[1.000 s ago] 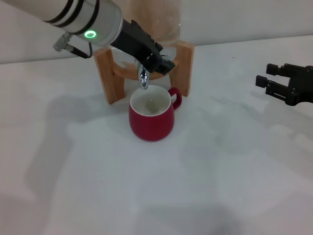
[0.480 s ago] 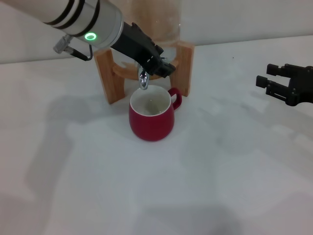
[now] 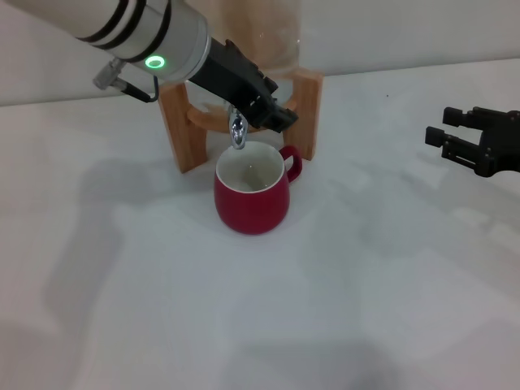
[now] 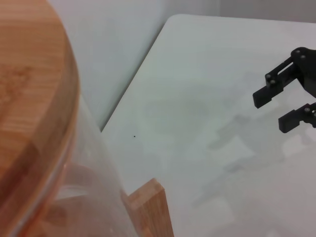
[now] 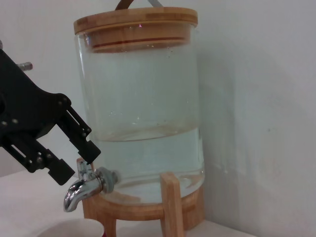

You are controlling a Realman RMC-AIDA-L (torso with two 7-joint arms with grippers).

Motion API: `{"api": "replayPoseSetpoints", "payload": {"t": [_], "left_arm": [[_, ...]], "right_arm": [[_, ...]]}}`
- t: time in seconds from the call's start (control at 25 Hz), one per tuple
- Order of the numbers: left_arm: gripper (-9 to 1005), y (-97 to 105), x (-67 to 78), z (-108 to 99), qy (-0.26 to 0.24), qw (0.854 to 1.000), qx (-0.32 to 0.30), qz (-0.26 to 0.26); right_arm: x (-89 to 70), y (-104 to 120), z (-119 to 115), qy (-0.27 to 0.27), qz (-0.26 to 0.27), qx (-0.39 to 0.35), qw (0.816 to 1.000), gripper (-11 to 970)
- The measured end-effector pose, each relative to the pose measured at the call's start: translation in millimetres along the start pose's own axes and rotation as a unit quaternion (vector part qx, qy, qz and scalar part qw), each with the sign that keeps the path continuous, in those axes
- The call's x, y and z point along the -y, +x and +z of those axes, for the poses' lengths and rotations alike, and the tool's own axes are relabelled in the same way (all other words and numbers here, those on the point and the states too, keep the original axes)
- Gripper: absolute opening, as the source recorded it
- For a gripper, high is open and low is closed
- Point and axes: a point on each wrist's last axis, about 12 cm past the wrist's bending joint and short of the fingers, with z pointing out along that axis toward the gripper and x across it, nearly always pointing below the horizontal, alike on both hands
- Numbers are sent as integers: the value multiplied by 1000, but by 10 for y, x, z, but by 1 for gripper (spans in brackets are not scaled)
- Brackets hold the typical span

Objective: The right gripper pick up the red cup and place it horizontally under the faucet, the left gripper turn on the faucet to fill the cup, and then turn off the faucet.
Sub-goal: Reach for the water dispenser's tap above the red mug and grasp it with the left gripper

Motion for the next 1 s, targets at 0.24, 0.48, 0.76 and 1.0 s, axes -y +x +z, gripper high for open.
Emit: {"api": "replayPoseSetpoints", "payload": {"t": [0.24, 0.48, 0.76, 1.0], "left_arm": [[503, -4, 9, 3, 2, 1000, -1, 1], [503, -10, 18, 0, 6, 1000, 1, 0], [503, -19, 7, -10, -2, 1000, 5, 1], [503, -40, -6, -5, -11, 1000, 8, 7]], "right_arm": [[6, -3, -7, 1, 0, 1, 1000, 469], [9, -4, -9, 2, 0, 1, 1000, 469], [10, -4, -10, 3, 0, 1, 1000, 468], [11, -3, -10, 3, 0, 1, 1000, 469]]}}
